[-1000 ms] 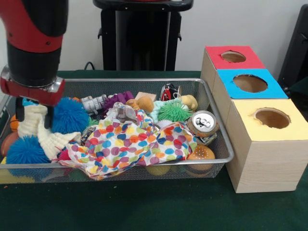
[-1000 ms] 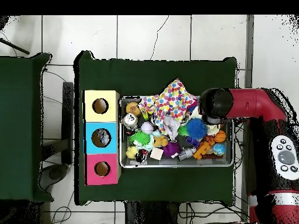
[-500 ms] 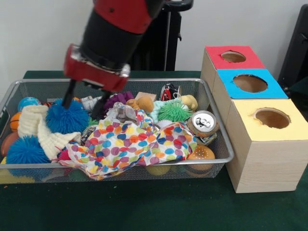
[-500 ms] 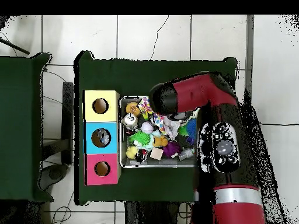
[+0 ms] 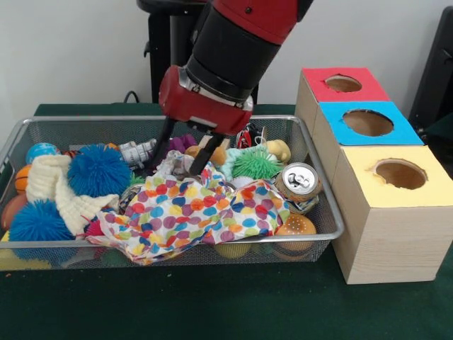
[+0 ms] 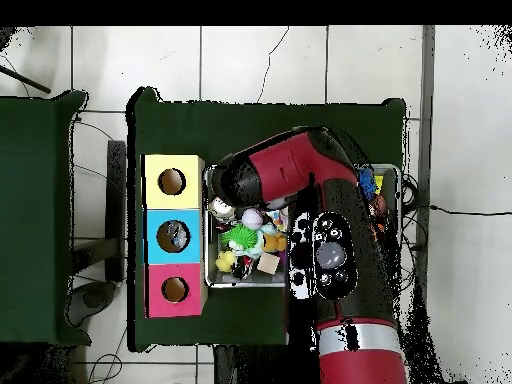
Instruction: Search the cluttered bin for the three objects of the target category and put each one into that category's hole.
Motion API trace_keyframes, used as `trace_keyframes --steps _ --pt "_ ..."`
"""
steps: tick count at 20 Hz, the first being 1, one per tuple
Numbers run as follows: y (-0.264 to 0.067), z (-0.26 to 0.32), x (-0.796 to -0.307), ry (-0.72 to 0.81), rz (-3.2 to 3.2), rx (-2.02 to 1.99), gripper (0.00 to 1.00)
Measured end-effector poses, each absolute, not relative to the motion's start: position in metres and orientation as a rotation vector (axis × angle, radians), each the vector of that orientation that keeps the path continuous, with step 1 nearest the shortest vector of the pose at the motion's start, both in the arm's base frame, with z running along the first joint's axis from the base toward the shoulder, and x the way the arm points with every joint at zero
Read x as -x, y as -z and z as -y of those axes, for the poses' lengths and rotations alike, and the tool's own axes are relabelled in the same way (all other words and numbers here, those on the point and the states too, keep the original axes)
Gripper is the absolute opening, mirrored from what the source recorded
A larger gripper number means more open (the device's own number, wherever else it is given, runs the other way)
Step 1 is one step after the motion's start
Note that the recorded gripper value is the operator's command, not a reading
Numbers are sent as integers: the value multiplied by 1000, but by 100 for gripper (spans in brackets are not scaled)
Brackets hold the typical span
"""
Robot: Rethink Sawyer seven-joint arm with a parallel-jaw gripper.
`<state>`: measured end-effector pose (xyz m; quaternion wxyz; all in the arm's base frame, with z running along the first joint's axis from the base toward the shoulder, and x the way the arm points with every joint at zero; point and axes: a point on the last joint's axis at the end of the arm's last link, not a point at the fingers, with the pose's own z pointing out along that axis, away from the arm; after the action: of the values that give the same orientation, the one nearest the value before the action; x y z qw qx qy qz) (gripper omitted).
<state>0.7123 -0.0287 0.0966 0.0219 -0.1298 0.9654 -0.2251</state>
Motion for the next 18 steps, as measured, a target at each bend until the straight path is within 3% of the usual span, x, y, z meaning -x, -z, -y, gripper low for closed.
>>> trace_keyframes --steps 11,18 --pt "-65 95 -690 547 -2955 259 100" --pt "-46 114 -663 644 -2968 336 100"
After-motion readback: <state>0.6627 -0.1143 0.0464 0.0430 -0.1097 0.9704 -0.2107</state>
